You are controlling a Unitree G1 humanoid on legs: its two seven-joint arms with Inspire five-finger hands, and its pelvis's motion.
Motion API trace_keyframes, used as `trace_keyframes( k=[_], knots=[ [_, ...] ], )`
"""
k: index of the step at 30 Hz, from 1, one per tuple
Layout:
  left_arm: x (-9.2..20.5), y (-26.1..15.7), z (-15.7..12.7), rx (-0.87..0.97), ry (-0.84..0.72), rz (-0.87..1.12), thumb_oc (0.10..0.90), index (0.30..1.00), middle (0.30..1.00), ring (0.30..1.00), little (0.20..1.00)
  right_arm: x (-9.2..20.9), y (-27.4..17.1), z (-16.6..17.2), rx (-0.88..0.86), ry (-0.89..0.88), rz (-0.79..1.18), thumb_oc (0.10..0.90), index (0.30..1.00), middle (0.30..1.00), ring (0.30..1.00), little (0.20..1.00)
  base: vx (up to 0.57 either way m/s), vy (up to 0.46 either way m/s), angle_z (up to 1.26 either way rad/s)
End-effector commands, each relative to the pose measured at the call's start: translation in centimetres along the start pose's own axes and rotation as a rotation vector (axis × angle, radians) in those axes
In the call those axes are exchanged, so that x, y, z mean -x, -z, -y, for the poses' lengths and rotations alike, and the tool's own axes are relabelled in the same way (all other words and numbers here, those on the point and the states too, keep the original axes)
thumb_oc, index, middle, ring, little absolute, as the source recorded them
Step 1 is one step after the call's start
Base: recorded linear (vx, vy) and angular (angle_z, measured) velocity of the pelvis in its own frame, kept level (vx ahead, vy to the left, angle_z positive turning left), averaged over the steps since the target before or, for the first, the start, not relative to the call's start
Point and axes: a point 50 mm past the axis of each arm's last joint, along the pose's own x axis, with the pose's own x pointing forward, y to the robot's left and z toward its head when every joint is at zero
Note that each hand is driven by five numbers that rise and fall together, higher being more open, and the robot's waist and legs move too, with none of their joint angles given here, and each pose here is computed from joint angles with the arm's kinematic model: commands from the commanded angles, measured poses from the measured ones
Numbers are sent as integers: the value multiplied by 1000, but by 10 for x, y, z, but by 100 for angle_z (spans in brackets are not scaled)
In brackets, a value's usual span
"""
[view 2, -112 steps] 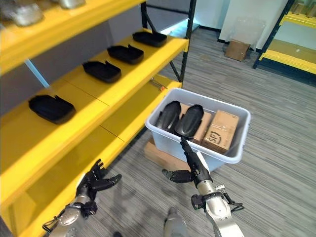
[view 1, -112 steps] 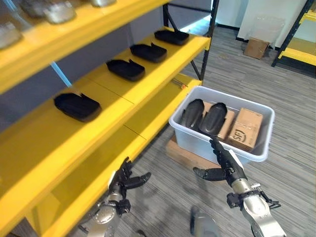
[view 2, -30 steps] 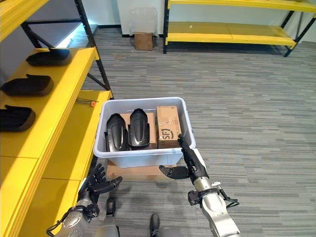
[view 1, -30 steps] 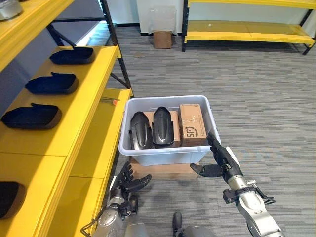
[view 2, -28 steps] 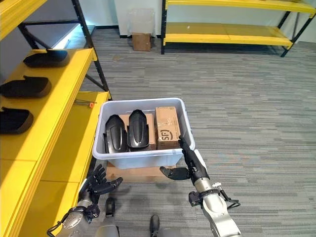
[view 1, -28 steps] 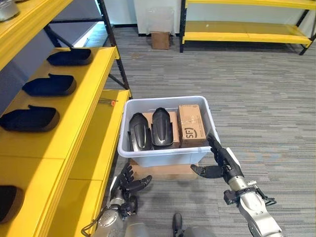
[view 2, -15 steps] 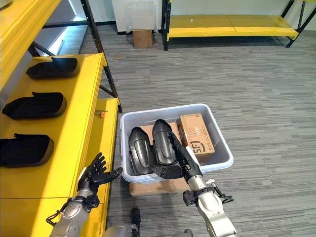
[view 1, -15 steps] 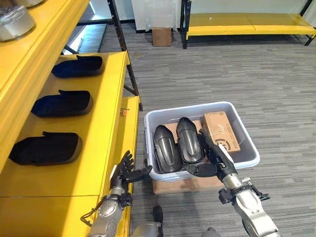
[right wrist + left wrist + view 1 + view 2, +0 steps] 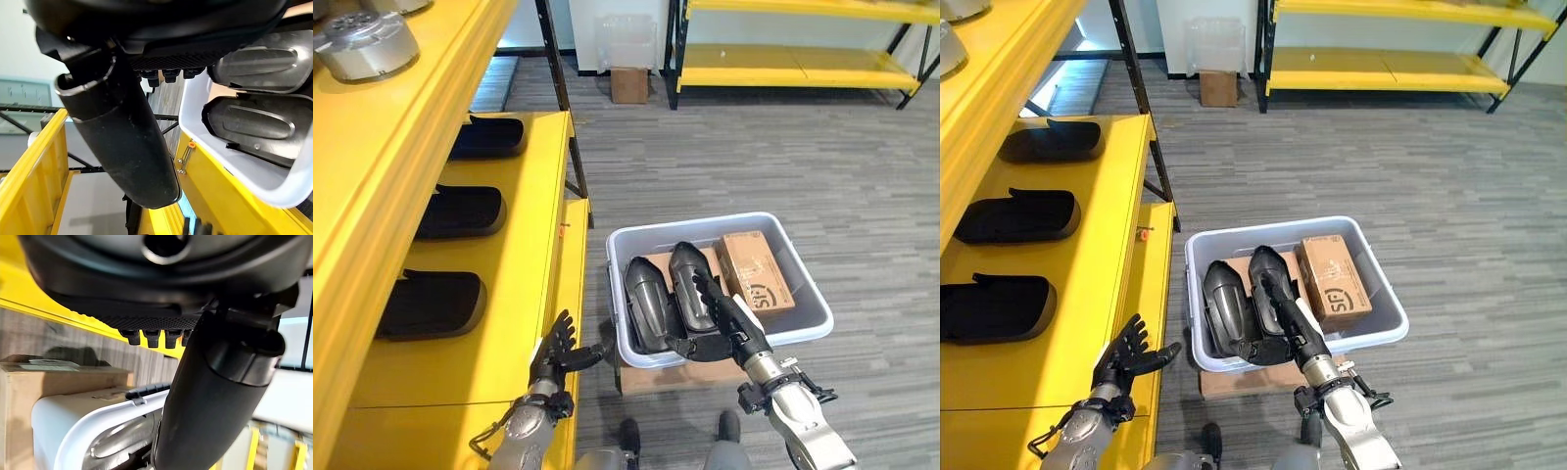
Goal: Move parts from the plastic box to the shelf.
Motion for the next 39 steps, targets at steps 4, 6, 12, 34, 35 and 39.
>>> trace_keyframes(
  k=[4, 6, 12, 34, 35, 39],
  knots=[
    [-4, -39, 5, 9, 60, 199, 900, 1000, 1000, 1000, 1000, -5, -49, 18, 52, 22, 253, 900, 1000, 1000, 1000, 1000, 38, -90, 7],
    [-1, -36, 3, 15, 54, 187, 900, 1000, 1000, 1000, 1000, -4, -49, 19, 52, 21, 254, 900, 1000, 1000, 1000, 1000, 50, -121, -1],
    [1, -31, 0, 31, 34, 176, 900, 1000, 1000, 1000, 1000, -4, -50, 18, 51, 8, 254, 900, 1000, 1000, 1000, 1000, 21, -62, -6],
    [0, -45, 12, 11, 169, 208, 900, 1000, 1000, 1000, 1000, -58, -132, 66, 559, 98, 456, 900, 1000, 1000, 1000, 1000, 20, -19, 4],
    [0, -46, 12, 12, 168, 210, 900, 1000, 1000, 1000, 1000, -59, -133, 66, 559, 97, 458, 900, 1000, 1000, 1000, 1000, -178, -4, 1],
    [-4, -62, 16, 2, 193, 264, 900, 1000, 1000, 1000, 1000, -80, -172, 64, 726, 57, 521, 900, 1000, 1000, 1000, 1000, -148, 11, -3]
  ],
)
